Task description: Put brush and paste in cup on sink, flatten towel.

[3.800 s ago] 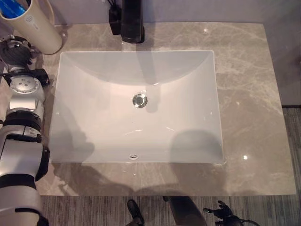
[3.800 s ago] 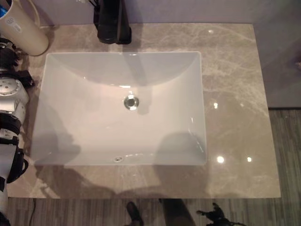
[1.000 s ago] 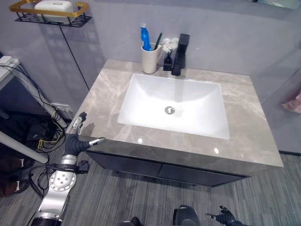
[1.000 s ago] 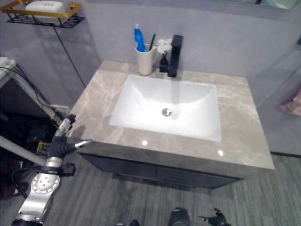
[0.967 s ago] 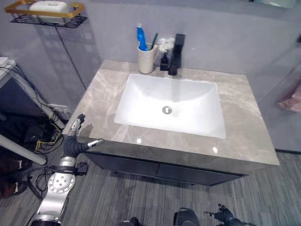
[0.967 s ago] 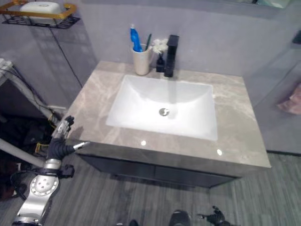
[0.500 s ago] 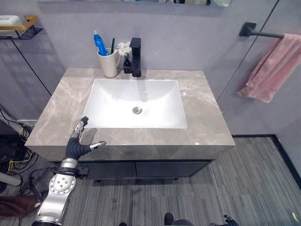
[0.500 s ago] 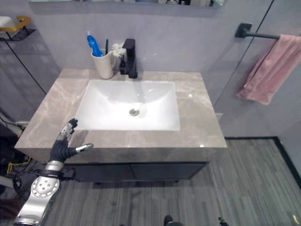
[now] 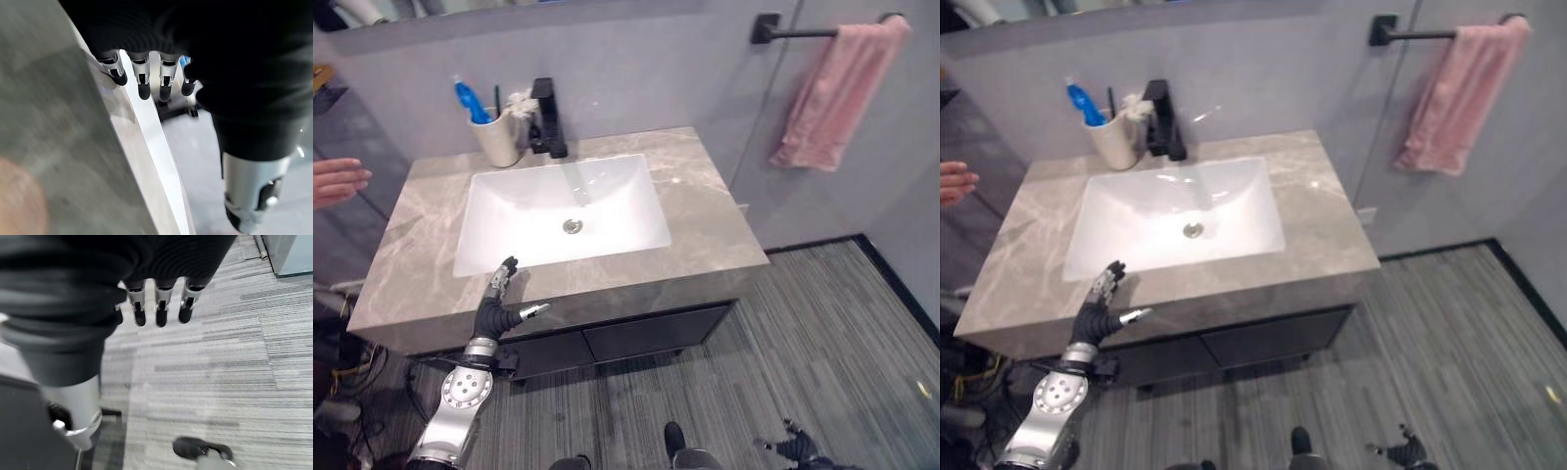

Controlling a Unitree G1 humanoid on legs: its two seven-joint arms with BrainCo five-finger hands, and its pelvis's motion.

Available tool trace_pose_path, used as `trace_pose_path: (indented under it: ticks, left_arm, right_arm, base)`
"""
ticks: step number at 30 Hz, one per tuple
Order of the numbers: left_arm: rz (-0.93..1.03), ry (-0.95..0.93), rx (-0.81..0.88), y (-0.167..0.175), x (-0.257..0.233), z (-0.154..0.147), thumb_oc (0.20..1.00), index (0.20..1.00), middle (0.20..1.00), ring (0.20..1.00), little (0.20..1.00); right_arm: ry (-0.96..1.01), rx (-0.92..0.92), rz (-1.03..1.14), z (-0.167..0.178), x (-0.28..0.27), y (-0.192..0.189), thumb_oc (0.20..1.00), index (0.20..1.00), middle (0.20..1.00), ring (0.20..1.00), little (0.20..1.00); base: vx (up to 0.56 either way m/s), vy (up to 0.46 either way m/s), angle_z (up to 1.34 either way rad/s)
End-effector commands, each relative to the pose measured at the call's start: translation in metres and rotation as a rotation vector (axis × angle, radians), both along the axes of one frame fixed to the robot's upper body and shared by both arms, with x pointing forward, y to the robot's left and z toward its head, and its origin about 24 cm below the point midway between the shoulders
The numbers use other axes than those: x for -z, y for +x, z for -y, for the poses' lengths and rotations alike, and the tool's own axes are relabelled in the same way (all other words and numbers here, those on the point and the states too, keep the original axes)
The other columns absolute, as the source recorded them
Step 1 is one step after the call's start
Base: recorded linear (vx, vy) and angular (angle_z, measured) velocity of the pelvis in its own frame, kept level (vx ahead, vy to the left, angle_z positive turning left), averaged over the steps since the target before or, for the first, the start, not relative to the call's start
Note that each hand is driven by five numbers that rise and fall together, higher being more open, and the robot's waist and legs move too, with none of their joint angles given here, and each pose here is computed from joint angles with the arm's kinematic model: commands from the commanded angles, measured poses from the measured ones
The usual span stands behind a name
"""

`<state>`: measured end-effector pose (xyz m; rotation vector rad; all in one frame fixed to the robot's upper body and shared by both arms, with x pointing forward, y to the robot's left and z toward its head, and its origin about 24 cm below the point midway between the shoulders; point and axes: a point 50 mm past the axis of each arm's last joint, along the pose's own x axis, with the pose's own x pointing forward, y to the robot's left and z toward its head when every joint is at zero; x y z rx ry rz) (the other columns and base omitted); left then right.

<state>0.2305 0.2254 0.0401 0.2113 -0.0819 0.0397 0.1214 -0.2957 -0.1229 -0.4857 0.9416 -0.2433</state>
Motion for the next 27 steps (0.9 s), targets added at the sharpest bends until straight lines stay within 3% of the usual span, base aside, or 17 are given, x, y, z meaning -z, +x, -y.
trace_pose_path:
  ticks: [1, 10, 20, 27]
  left_arm:
    - [-0.123, -0.039, 0.144, -0.006, 0.024, 0.02, 1.0, 1.0, 1.0, 1.0, 1.0]
    - [-0.198, 0.065, 0.295, -0.002, 0.038, 0.041, 1.0, 1.0, 1.0, 1.0, 1.0]
    - [-0.279, 0.095, 0.209, -0.016, 0.055, 0.028, 1.0, 1.0, 1.0, 1.0, 1.0]
    - [-0.28, 0.078, 0.162, -0.02, 0.057, 0.025, 1.0, 1.0, 1.0, 1.0, 1.0]
  right_arm:
    - [0.02, 0.008, 0.088, -0.005, -0.005, 0.01, 1.0, 1.0, 1.0, 1.0, 1.0]
    - [0.078, 0.027, 0.093, -0.022, 0.002, 0.005, 1.0, 1.0, 1.0, 1.0, 1.0]
    - [0.12, 0.027, 0.043, -0.037, 0.012, -0.005, 1.0, 1.0, 1.0, 1.0, 1.0]
    - [0.128, -0.051, 0.051, -0.047, 0.011, 0.004, 1.0, 1.0, 1.0, 1.0, 1.0]
  base:
    - [0.03, 0.146, -0.75]
    - [-0.05, 0.234, -0.64]
    - [0.0, 0.083, -0.38]
    - [0.06, -0.042, 0.6]
